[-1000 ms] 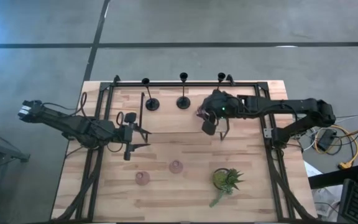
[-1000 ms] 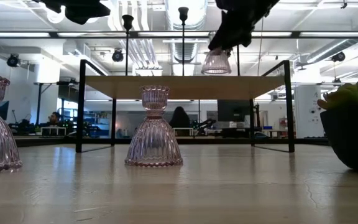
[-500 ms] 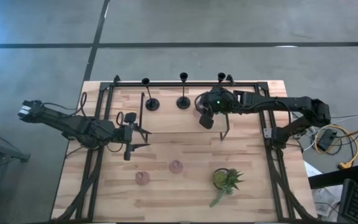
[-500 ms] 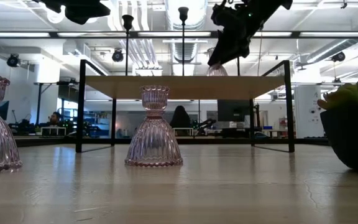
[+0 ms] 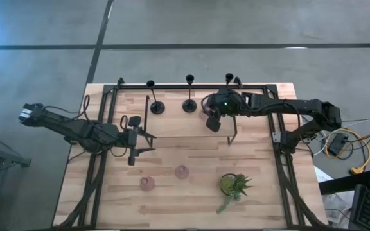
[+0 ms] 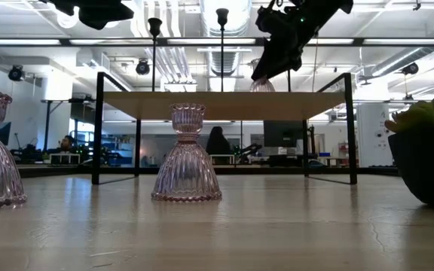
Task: Pick & Place candle stick holders
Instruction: Put the right pink glass candle holder on the shelf
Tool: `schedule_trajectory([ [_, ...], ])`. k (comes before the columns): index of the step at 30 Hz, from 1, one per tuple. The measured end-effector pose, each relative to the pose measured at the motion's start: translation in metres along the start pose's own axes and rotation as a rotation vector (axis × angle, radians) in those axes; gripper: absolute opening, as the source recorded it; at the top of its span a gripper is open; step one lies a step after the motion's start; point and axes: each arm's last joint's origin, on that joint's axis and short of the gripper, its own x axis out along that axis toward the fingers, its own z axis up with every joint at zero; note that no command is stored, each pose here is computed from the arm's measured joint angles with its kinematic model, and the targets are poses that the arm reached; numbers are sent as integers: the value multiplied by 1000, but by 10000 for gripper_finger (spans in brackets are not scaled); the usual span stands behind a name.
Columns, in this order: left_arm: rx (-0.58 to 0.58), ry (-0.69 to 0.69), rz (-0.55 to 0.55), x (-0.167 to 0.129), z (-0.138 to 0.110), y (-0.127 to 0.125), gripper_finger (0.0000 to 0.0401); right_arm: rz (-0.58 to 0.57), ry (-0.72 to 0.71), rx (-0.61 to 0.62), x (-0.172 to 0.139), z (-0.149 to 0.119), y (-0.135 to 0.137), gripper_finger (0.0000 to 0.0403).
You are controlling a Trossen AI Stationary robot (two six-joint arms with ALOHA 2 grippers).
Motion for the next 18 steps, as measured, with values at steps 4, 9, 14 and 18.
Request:
schedule_trajectory([
  [4,0,0,0,0,0,0,209,-4,0,5,0,0,-2,124],
  [9,0,0,0,0,0,0,209,0,0,23,0,0,-1,124],
  [14,0,0,0,0,0,0,209,0,0,38,0,0,-1,124],
  [18,0,0,0,0,0,0,209,-1,0,67,0,0,-1,151],
])
